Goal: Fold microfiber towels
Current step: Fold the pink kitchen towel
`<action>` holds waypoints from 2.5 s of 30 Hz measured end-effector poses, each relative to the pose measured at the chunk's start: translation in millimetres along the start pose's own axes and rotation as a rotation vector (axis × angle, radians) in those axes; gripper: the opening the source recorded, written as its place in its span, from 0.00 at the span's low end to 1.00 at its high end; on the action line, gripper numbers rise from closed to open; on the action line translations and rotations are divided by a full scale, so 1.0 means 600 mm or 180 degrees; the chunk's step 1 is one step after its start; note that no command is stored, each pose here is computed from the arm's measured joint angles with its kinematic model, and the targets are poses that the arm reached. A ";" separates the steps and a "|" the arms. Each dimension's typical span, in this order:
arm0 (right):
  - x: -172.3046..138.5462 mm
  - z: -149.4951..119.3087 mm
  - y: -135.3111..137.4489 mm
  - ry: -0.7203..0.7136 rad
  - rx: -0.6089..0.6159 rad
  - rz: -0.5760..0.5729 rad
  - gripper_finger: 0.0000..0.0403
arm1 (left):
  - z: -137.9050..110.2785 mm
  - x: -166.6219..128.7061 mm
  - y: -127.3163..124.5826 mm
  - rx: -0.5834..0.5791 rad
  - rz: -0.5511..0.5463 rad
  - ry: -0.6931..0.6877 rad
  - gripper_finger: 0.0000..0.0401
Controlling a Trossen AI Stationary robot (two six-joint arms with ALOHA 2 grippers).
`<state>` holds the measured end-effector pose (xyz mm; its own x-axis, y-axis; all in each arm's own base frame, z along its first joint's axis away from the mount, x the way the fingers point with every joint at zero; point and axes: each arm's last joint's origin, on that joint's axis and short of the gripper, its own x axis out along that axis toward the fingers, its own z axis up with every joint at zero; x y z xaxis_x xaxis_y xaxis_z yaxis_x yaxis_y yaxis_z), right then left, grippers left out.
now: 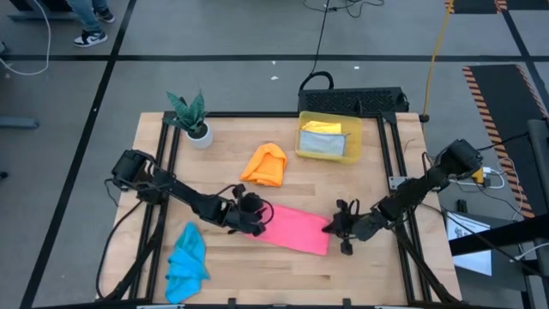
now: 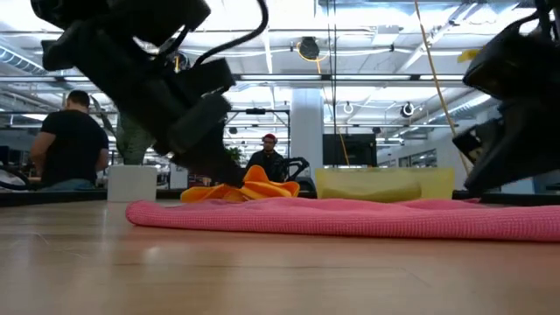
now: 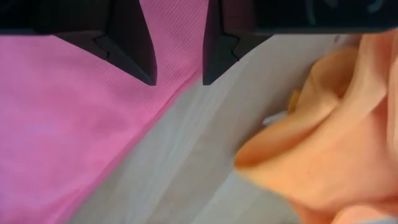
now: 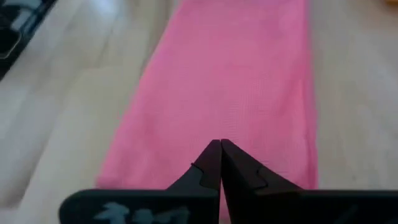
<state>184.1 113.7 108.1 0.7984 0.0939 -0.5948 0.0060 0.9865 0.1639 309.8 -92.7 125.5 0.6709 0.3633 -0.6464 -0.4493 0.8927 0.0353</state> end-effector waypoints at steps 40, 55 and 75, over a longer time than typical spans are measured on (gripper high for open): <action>-0.031 0.013 0.021 -0.0350 -0.0194 0.0020 0.00 | 0.007 -0.002 -0.005 0.0210 -0.0250 -0.0168 0.33; 0.019 -0.024 -0.016 0.0283 0.0026 -0.0322 0.00 | -0.048 -0.010 -0.012 -0.0010 0.0008 0.0290 0.33; -0.013 -0.039 0.027 0.0408 -0.0194 0.0244 0.00 | 0.040 -0.033 0.015 -0.0005 -0.0380 -0.0192 0.33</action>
<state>164.0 132.2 96.9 0.7116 0.1817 -0.6786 -0.0915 0.9817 0.1670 307.0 -85.6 157.0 0.7540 0.2700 -0.5989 -0.3651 0.9301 -0.0403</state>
